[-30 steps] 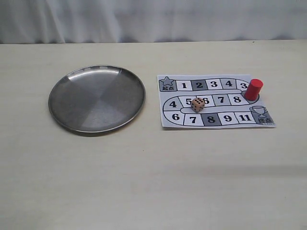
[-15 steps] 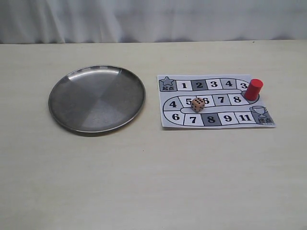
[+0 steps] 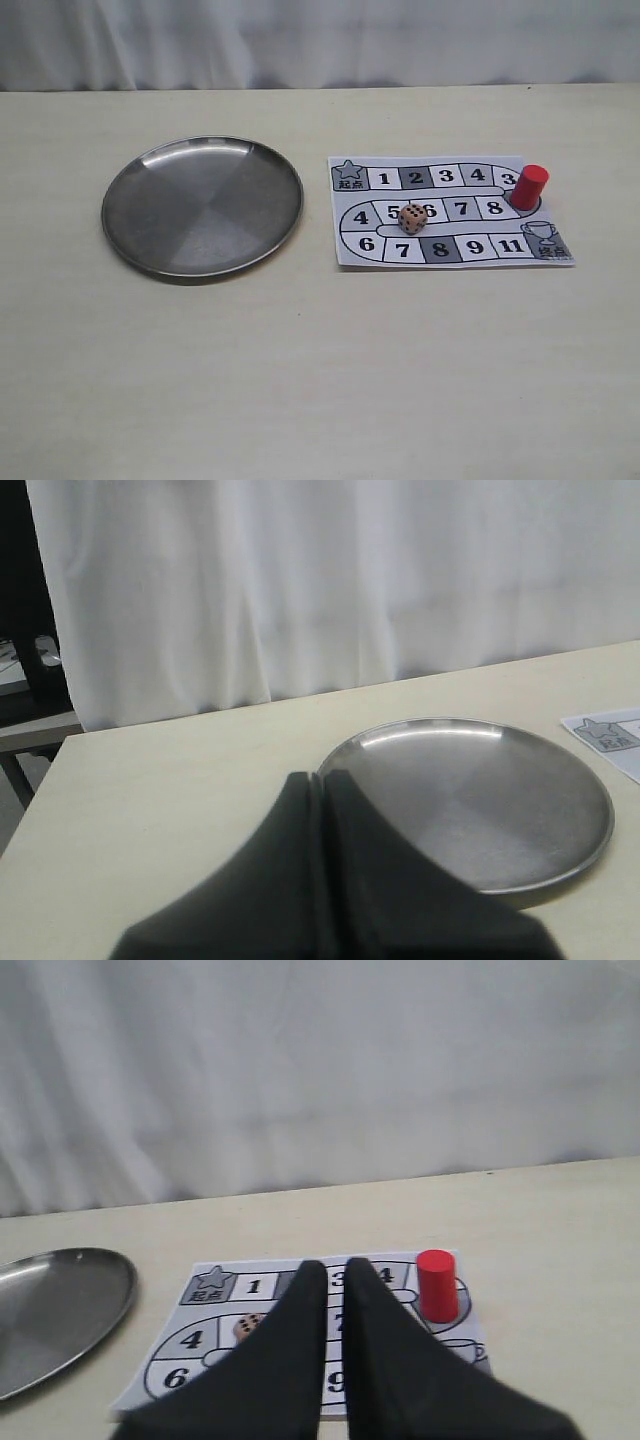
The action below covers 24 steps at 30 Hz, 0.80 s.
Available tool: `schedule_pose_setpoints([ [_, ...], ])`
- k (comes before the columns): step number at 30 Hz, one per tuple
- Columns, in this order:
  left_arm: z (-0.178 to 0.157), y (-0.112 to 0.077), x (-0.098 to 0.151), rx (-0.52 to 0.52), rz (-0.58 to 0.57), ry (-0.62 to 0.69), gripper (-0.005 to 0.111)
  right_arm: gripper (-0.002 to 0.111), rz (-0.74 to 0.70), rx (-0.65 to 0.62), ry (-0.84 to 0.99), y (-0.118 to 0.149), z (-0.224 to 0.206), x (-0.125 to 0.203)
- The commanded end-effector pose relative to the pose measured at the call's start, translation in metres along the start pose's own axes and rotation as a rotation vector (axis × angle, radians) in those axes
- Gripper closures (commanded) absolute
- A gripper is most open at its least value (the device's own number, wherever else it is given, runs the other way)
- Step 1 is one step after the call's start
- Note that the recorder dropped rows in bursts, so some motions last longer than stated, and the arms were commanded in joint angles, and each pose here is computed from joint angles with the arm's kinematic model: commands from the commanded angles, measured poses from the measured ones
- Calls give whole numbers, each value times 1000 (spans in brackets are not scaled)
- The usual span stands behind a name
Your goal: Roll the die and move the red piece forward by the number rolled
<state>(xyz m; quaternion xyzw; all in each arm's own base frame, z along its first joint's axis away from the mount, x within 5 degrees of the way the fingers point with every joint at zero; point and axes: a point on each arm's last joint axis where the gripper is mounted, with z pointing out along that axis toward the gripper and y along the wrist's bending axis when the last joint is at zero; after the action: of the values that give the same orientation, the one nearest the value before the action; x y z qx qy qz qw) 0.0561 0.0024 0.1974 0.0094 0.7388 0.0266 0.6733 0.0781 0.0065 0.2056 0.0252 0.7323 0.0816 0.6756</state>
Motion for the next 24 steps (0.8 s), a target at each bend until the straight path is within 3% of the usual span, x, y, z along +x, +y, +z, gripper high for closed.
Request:
schedule_pose_setpoints([
  [1,0,0,0,2,-6,-8,107,103,-53,-82,-5,6,-1,1],
  [14,0,0,0,2,-6,-8,107,103,-18,-91,-18,7,-3,0],
  [20,0,0,0,2,-6,-8,107,103,-10,66,-132,-5,-12,-8],
  [24,0,0,0,2,-6,-8,107,103,-10,100,-154,-7,-16,-8],
])
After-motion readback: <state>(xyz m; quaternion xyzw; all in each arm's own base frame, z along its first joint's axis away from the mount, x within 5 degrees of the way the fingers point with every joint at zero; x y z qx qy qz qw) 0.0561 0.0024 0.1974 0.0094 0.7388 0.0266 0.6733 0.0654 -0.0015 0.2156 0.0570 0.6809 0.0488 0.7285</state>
